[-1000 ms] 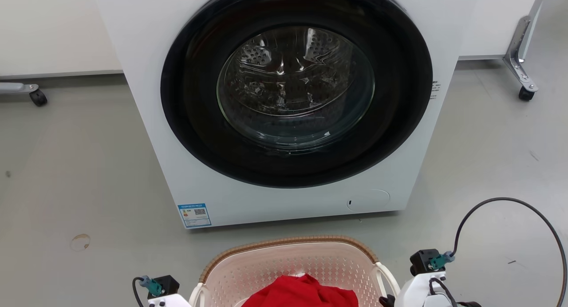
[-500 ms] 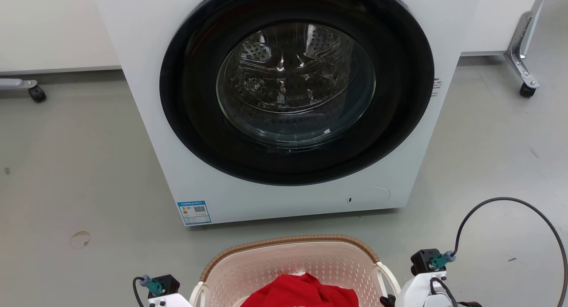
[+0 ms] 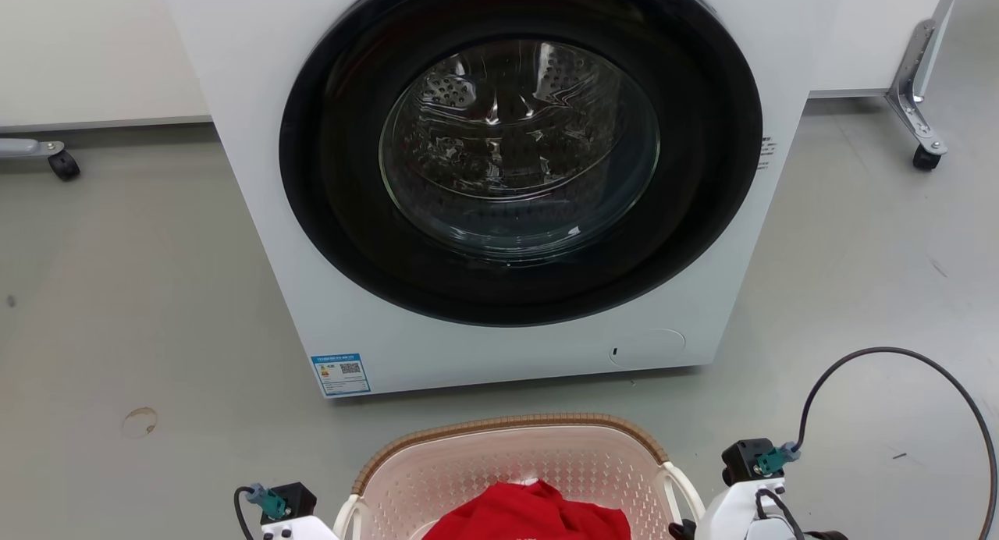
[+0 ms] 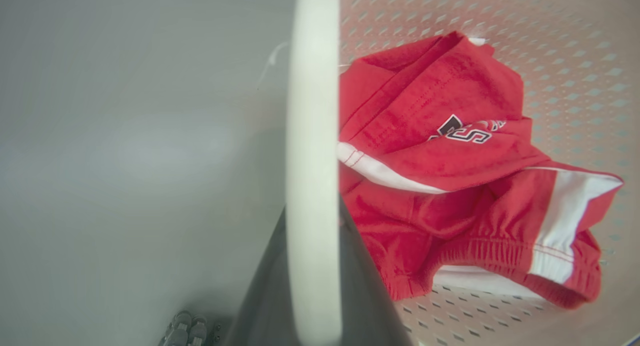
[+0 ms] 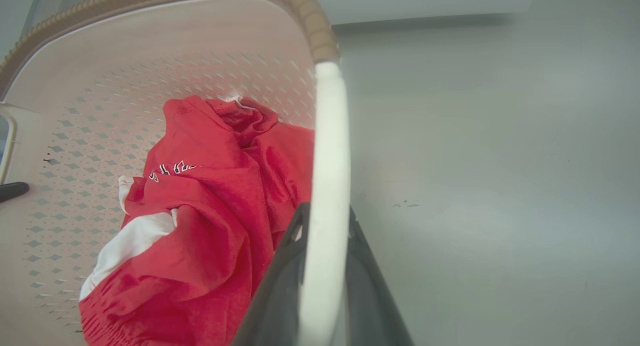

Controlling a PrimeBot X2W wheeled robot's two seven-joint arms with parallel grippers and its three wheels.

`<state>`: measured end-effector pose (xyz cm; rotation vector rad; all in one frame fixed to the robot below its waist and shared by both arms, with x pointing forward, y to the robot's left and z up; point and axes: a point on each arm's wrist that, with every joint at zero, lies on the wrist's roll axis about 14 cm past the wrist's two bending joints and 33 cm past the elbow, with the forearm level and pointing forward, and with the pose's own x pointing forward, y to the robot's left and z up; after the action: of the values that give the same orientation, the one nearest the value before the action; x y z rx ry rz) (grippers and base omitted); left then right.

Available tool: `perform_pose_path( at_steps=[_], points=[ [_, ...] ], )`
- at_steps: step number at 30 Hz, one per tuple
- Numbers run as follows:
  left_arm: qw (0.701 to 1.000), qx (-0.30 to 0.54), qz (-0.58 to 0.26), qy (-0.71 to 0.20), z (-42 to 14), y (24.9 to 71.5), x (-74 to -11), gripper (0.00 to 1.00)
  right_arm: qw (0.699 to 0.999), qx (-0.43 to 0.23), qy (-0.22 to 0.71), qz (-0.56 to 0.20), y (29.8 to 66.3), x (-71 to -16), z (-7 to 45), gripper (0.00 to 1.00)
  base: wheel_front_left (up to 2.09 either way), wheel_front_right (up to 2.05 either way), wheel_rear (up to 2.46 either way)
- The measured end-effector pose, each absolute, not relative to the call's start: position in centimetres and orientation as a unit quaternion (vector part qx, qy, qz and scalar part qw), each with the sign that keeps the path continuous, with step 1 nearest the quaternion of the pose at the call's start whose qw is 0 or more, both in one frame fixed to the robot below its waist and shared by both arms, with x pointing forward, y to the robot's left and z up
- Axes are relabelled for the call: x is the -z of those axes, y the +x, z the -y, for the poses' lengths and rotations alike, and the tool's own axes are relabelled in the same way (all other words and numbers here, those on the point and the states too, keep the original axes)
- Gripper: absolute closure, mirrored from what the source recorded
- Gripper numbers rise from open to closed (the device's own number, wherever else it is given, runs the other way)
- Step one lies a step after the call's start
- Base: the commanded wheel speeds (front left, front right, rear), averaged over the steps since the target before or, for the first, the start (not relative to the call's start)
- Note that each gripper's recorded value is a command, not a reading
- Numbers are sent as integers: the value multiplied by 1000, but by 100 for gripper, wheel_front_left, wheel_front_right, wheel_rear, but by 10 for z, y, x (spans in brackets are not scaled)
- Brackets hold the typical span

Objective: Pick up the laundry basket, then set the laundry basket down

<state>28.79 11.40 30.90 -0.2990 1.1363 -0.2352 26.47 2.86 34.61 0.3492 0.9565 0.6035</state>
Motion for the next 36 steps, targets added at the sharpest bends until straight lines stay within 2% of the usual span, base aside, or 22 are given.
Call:
perform_pose_path(
  at_steps=[36],
  points=[
    [824, 108, -537, -141, -115, 288, -304, 100, 825, -283, 168, -459, 264, -341, -29, 100, 0, 0, 0]
  ],
)
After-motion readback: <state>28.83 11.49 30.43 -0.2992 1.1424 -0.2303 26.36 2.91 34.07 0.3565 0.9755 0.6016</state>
